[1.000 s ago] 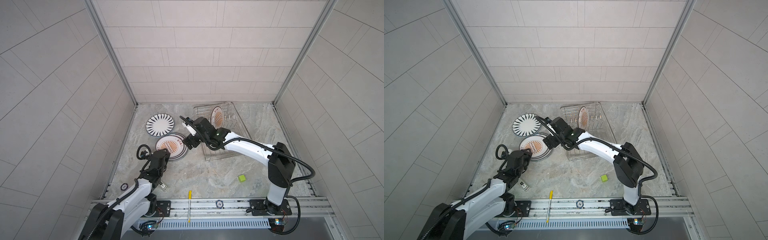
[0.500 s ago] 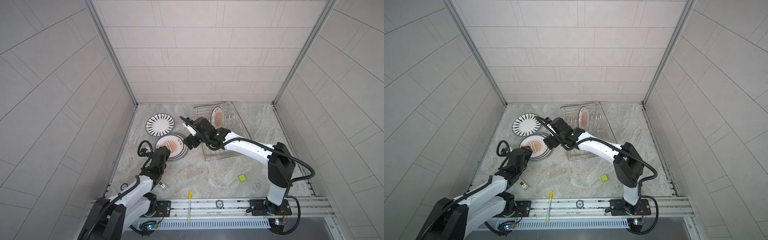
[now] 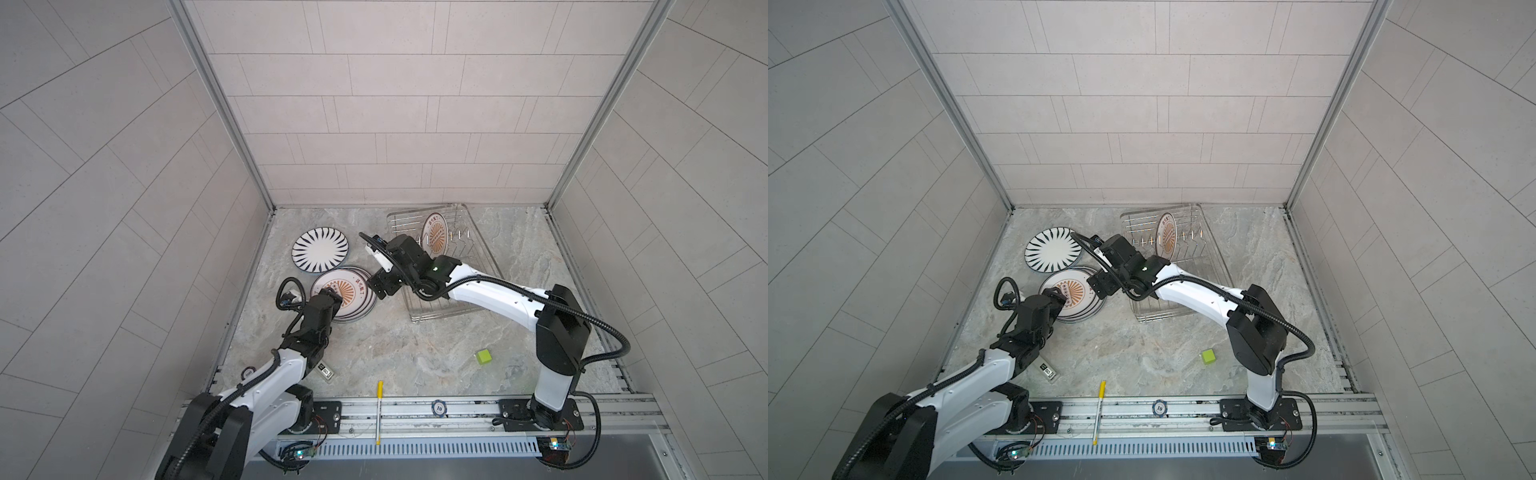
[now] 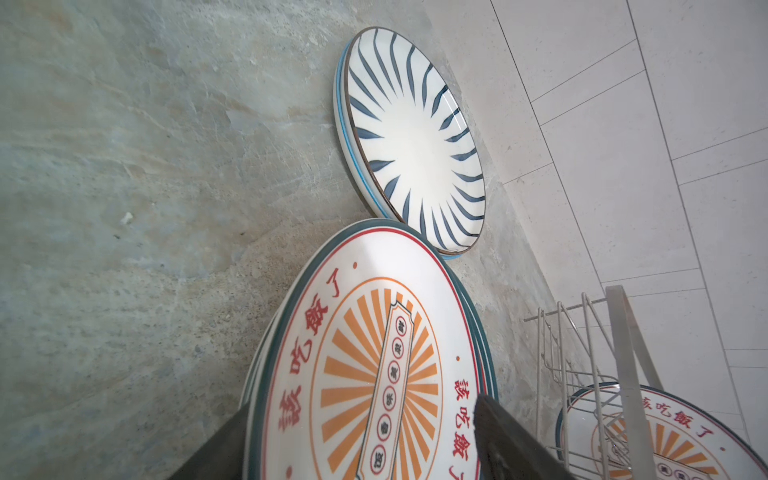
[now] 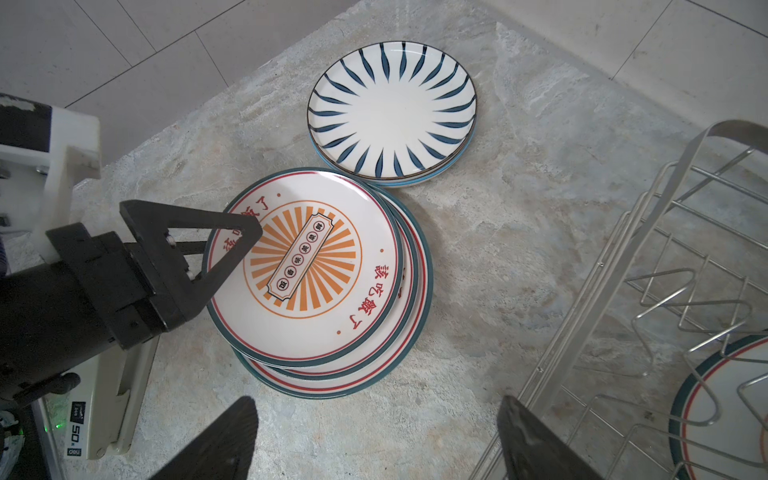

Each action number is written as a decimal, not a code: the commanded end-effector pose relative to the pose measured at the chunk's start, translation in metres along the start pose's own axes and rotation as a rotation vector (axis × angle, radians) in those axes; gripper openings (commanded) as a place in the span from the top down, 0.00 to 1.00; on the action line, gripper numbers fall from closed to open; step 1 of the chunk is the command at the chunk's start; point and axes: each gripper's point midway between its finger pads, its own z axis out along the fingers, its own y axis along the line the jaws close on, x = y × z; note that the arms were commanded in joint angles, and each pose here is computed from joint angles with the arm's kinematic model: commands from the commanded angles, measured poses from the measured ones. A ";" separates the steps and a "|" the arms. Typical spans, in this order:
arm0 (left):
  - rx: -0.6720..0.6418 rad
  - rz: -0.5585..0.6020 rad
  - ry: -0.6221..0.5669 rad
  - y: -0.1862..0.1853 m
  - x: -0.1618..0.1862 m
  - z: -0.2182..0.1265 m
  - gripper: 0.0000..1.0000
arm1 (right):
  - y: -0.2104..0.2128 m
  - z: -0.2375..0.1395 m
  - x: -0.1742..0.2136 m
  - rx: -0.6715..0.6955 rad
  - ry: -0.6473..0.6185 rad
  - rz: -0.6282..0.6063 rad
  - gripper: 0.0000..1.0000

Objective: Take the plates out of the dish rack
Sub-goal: 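Release the plate and move the right gripper toward the rack, then grip the last red-text plate in the rack with the right gripper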

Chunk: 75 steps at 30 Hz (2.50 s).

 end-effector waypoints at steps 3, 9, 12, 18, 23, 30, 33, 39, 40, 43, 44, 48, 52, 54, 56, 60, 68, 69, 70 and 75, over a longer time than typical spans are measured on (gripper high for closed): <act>-0.004 0.026 -0.039 -0.005 -0.010 0.001 0.14 | 0.000 -0.002 -0.006 0.013 -0.007 -0.013 0.08; -0.006 0.046 -0.042 -0.007 -0.010 0.003 0.13 | 0.000 -0.003 -0.006 0.016 -0.007 -0.015 0.08; -0.005 0.056 -0.044 -0.008 -0.010 0.004 0.10 | -0.001 -0.006 -0.007 0.020 -0.012 -0.015 0.08; -0.010 0.077 -0.054 -0.007 -0.011 0.006 0.00 | -0.002 -0.013 -0.009 0.028 -0.028 -0.017 0.08; 0.008 0.112 -0.082 -0.014 -0.018 0.005 0.00 | -0.006 -0.023 -0.013 0.050 -0.051 -0.020 0.08; 0.000 0.149 -0.074 -0.019 -0.017 0.009 0.05 | -0.009 -0.037 -0.015 0.072 -0.079 -0.015 0.08; 0.003 0.155 -0.050 -0.018 -0.010 0.013 0.06 | -0.012 -0.039 -0.013 0.087 -0.077 -0.015 0.08; -0.012 0.145 -0.072 -0.014 -0.014 0.012 0.02 | -0.016 -0.045 -0.013 0.113 -0.083 -0.018 0.08; -0.012 0.146 -0.075 -0.014 -0.015 0.011 0.01 | -0.019 -0.047 -0.014 0.129 -0.092 -0.011 0.08; -0.003 0.156 -0.105 -0.017 -0.023 0.006 0.00 | -0.032 -0.058 -0.018 0.198 -0.122 0.015 0.08; -0.001 0.159 -0.116 -0.019 -0.026 0.003 0.00 | -0.039 -0.062 -0.018 0.232 -0.130 0.027 0.08; 0.044 0.176 -0.171 -0.033 -0.042 -0.011 0.00 | -0.069 -0.085 -0.020 0.372 -0.175 0.090 0.07; 0.212 0.207 -0.188 -0.067 -0.050 -0.027 0.00 | -0.110 -0.115 -0.018 0.503 -0.222 0.187 0.05; 0.325 0.210 -0.167 -0.089 -0.048 -0.034 0.00 | -0.130 -0.126 -0.015 0.562 -0.223 0.225 0.04; 0.414 0.209 -0.136 -0.110 -0.044 -0.039 0.00 | -0.148 -0.132 -0.011 0.600 -0.202 0.258 0.04; 0.597 0.246 -0.081 -0.153 -0.035 -0.052 0.00 | -0.185 -0.142 0.002 0.680 -0.155 0.347 0.00; 0.703 0.376 0.024 -0.195 0.005 -0.053 0.00 | -0.230 -0.123 0.012 0.730 -0.076 0.415 0.01; 0.721 0.382 0.041 -0.200 0.010 -0.053 0.00 | -0.232 -0.117 0.011 0.728 -0.068 0.410 0.03; 0.743 0.388 0.058 -0.205 0.015 -0.054 0.00 | -0.234 -0.111 0.009 0.728 -0.064 0.408 0.05; 0.730 0.427 0.077 -0.215 0.028 -0.052 0.00 | -0.251 -0.084 0.008 0.765 -0.007 0.416 0.25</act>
